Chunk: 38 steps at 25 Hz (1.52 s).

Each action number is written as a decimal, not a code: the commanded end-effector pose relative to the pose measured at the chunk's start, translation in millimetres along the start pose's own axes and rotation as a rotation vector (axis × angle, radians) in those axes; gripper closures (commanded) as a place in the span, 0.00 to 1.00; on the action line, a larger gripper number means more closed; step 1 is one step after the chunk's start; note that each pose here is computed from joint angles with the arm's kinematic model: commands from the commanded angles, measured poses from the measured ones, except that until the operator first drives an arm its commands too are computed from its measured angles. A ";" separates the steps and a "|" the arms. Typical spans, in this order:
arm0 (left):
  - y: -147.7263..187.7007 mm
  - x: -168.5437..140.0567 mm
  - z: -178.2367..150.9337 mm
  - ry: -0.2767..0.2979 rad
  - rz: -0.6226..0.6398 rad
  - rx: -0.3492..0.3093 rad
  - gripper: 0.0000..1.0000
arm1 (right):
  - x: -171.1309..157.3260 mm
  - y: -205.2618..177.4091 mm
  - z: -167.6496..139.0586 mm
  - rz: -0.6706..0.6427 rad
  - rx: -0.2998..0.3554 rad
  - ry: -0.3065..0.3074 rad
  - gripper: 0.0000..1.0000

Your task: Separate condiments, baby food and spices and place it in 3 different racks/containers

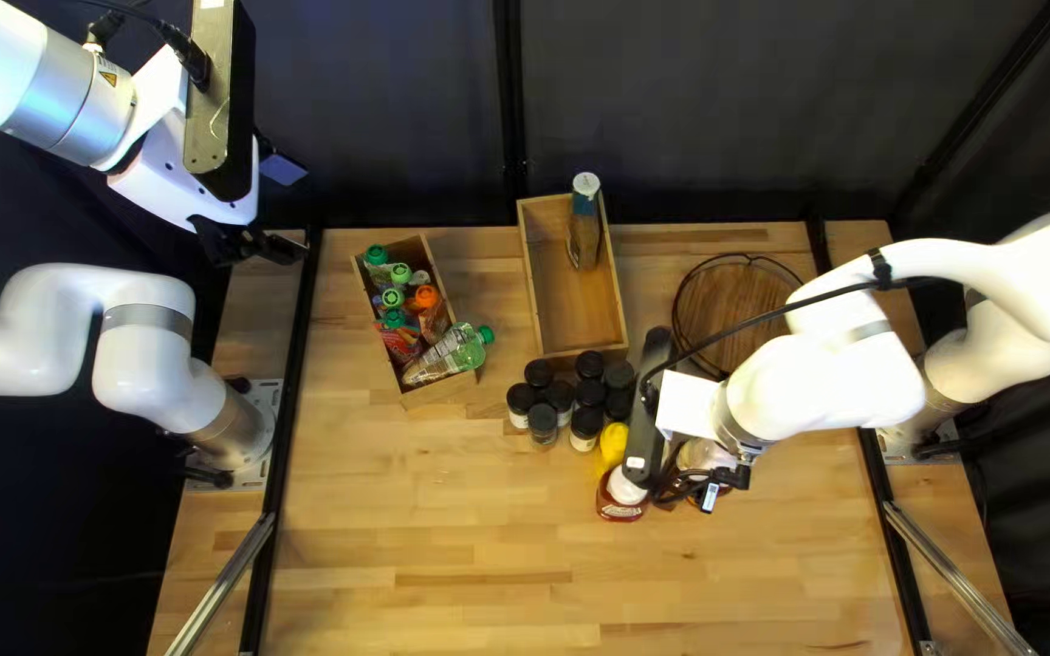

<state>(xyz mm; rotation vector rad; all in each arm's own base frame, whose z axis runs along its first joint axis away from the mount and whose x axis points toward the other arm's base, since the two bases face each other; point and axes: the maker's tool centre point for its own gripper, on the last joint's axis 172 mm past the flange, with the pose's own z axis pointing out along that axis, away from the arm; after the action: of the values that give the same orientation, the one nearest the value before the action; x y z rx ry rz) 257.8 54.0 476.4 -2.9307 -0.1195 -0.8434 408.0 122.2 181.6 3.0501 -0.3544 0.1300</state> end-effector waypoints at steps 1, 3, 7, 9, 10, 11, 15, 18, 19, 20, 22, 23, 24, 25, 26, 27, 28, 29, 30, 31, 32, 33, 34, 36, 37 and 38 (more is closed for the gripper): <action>0.0 0.0 0.0 0.000 0.000 0.000 0.00 | -2.1 -3.2 -14.2 0.001 -0.018 -0.001 1.00; 0.0 0.0 0.0 0.000 0.000 0.000 0.00 | -2.1 -5.7 -24.9 -0.001 -0.024 0.000 1.00; 0.0 0.0 0.0 0.000 0.000 0.000 0.00 | -1.1 -12.1 -69.9 -0.022 -0.033 0.009 1.00; 0.0 0.0 0.0 0.000 0.000 0.000 0.00 | 0.3 -13.6 -90.9 -0.038 -0.034 0.013 1.00; 0.0 0.0 0.0 0.000 0.000 0.000 0.00 | 1.6 -14.3 -102.1 -0.049 -0.034 0.013 1.00; 0.0 0.0 0.0 0.000 0.000 0.000 0.00 | 2.9 -14.5 -111.1 -0.058 -0.034 0.015 1.00; 0.0 0.0 0.0 0.000 0.000 0.000 0.00 | 11.5 -9.6 -161.1 -0.117 -0.035 0.021 1.00; 0.0 0.0 0.0 0.000 0.000 0.000 0.00 | 18.4 4.1 -186.0 -0.154 -0.037 0.026 1.00; 0.0 0.0 0.0 0.000 0.000 0.000 0.00 | 23.7 15.4 -195.2 -0.172 -0.038 0.031 1.00; 0.0 0.0 0.0 0.000 0.000 0.000 0.00 | 27.8 23.3 -199.5 -0.186 -0.035 0.036 1.00; 0.0 0.0 0.0 0.000 0.000 0.000 0.00 | 40.7 43.7 -206.8 -0.225 -0.024 0.051 1.00; 0.0 0.0 0.0 0.000 0.000 0.000 0.00 | 47.5 52.6 -209.1 -0.241 -0.020 0.057 1.00; 0.0 0.0 0.0 0.000 0.000 0.000 0.00 | 59.6 67.7 -212.3 -0.274 -0.009 0.073 1.00; 0.0 0.0 0.0 0.000 0.000 0.000 0.00 | 69.9 78.0 -213.7 -0.298 -0.003 0.084 1.00; 0.0 0.0 0.0 0.000 0.000 0.000 0.00 | 79.9 87.3 -214.1 -0.322 0.003 0.094 1.00; 0.0 0.0 0.0 0.000 0.000 0.000 0.00 | 89.3 97.0 -212.7 -0.346 0.006 0.103 1.00; 0.0 0.0 0.0 0.000 0.000 0.000 0.00 | 96.2 103.3 -211.6 -0.362 0.010 0.108 1.00; 0.0 0.0 0.0 0.000 0.000 0.000 0.00 | 109.6 115.7 -208.2 -0.391 0.016 0.118 1.00; 0.0 0.0 0.0 0.000 0.000 0.000 0.00 | 120.7 124.4 -204.9 -0.408 0.021 0.123 1.00; 0.0 0.0 0.0 0.000 0.000 0.000 0.00 | 129.3 131.1 -201.7 -0.420 0.024 0.125 1.00; 0.0 0.0 0.0 0.000 0.000 0.000 0.00 | 145.4 143.2 -195.3 -0.446 0.033 0.127 1.00; 0.0 0.0 0.0 0.000 0.000 0.000 0.00 | 153.2 148.5 -192.9 -0.458 0.036 0.127 1.00; 0.0 0.0 0.0 0.000 0.000 0.000 0.00 | 165.7 157.3 -189.3 -0.480 0.043 0.126 1.00; 0.0 0.0 0.0 0.000 0.000 0.000 0.00 | 186.0 172.2 -182.8 -0.510 0.052 0.123 1.00; 0.0 0.0 0.0 0.000 0.000 0.000 0.00 | 193.5 178.0 -179.5 -0.522 0.056 0.120 1.00; 0.0 0.0 0.0 0.000 0.000 0.000 0.00 | 200.5 182.9 -176.3 -0.530 0.059 0.119 1.00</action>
<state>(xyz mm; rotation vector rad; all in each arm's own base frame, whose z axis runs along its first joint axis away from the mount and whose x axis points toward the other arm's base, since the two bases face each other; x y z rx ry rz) 257.8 54.0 476.4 -2.9307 -0.1195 -0.8434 529.9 -60.5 392.0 3.0455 0.4363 0.2956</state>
